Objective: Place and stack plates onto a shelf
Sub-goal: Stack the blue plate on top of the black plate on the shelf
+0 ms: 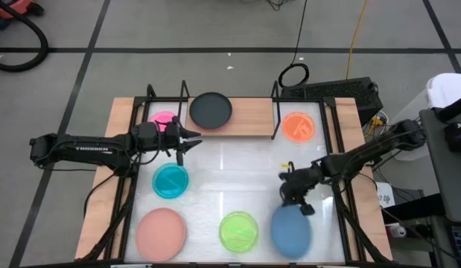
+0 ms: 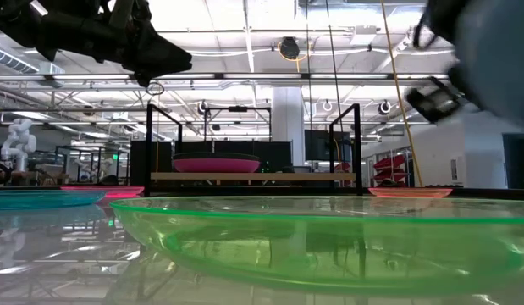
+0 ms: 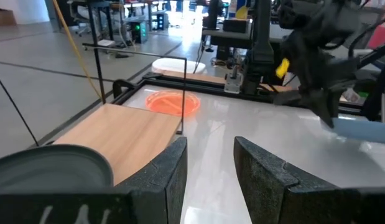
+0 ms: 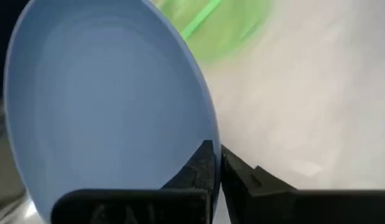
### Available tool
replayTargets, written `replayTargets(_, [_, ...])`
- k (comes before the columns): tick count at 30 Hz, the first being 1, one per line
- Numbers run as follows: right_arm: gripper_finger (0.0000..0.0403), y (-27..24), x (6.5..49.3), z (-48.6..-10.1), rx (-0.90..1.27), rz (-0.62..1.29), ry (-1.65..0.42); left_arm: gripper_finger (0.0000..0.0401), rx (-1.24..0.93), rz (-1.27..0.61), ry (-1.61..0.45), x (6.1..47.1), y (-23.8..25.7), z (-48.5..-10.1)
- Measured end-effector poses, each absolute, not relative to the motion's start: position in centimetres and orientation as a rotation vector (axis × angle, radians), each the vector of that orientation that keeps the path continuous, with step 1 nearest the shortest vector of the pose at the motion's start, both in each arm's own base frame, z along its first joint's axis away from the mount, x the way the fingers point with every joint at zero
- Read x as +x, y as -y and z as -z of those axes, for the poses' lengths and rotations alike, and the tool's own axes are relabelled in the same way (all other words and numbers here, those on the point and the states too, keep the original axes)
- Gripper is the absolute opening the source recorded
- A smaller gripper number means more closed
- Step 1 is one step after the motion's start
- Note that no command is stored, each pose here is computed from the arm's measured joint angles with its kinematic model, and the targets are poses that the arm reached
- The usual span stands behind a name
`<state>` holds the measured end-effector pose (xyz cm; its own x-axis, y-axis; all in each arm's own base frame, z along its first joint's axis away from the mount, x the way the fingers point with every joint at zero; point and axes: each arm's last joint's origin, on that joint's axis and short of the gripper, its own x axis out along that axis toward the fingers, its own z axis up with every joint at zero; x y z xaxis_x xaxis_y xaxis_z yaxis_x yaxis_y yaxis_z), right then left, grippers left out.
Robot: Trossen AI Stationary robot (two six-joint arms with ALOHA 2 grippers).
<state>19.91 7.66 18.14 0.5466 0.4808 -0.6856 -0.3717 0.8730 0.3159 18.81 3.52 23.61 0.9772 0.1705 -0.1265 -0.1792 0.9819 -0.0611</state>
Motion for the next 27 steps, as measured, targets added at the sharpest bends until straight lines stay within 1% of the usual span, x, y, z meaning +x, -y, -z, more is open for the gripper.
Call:
replayTargets(2, [0.0001,-6.9,20.8,-19.1,0.094,-0.381,-0.791,0.0138,-0.081,-0.187,-0.120,18.8,-3.6,-23.6])
replayTargets(4, [0.0001,-5.9,21.5,-19.7,0.097,-0.228,-0.757,0.0138,-0.097,-0.201,-0.119,18.8,-3.6,-23.6])
replayTargets(7, [0.0001,-3.9,22.4,-20.6,0.178,-0.006,-0.701,0.0138,-0.109,-0.204,-0.118,18.8,-3.6,-23.6])
replayTargets(9, [0.0001,-2.6,22.7,-20.8,0.234,0.085,-0.668,0.0138,-0.119,-0.204,-0.117,18.8,-3.6,-23.6])
replayTargets(12, [0.0001,-0.9,23.3,-21.3,0.318,0.163,-0.588,0.0138,-0.120,-0.204,-0.116,18.8,-3.6,-23.6])
replayTargets(15, [0.0001,0.6,23.8,-21.9,0.359,0.210,-0.495,0.0138,-0.116,-0.221,-0.116,18.8,-3.6,-23.6])
replayTargets(21, [0.0000,4.4,24.0,-23.1,0.378,0.338,-0.327,0.0138,-0.104,-0.357,-0.135,18.6,-4.0,-23.4])
replayTargets(27, [0.0000,8.4,23.7,-24.3,0.371,0.470,-0.150,0.0138,-0.111,-0.362,-0.150,18.6,-4.0,-23.2])
